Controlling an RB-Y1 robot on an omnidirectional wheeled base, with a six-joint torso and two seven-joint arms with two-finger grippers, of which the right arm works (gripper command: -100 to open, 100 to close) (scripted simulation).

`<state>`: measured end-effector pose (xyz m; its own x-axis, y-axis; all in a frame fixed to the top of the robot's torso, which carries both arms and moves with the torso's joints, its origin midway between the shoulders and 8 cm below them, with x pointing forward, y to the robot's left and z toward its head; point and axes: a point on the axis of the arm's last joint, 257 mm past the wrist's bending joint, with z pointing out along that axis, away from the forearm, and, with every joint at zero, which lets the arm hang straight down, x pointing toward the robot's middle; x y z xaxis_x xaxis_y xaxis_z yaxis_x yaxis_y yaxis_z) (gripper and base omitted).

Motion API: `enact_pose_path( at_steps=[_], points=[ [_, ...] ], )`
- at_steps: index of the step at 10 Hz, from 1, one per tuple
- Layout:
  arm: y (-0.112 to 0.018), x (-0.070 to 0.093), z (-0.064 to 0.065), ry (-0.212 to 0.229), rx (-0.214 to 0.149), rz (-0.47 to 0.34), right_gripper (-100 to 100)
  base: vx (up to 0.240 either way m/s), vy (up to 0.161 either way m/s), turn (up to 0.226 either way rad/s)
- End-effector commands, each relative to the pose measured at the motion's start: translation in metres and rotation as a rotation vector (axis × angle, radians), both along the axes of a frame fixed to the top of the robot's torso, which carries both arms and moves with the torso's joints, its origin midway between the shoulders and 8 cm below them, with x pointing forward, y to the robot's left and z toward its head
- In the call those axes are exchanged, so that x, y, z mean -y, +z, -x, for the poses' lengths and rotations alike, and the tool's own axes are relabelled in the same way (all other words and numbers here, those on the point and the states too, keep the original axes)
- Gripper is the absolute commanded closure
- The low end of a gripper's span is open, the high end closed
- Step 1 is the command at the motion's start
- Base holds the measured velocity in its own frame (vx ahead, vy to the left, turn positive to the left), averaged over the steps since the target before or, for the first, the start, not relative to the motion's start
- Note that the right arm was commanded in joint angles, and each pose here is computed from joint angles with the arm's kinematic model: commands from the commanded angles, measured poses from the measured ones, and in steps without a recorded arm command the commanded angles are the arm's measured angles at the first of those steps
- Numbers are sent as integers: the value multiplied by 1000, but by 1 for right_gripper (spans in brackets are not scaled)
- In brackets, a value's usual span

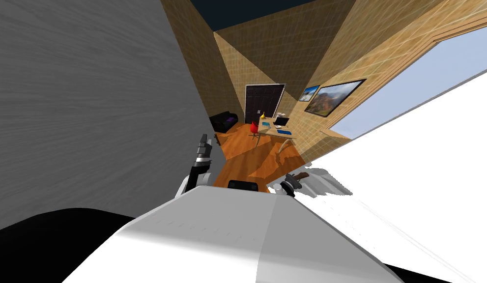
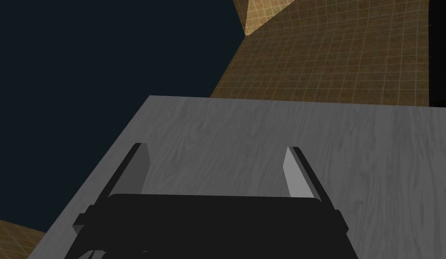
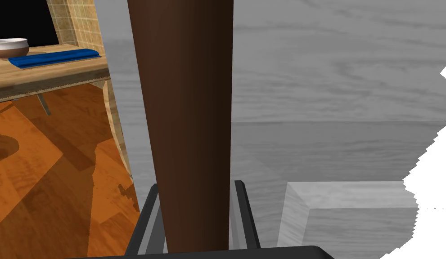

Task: Push the door open

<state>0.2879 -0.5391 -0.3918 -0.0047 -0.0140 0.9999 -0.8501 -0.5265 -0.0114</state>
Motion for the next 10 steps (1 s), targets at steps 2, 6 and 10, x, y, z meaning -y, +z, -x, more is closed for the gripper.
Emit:
enact_pose_path(
  at_steps=[2,6,10],
  points=[
    [0,23,26,-71,-7,12,100,198,-80,-41],
    [0,39,45,-131,-6,13,100,173,-92,-55],
    [-2,47,55,-158,-8,8,100,176,-43,-60]
  ],
)
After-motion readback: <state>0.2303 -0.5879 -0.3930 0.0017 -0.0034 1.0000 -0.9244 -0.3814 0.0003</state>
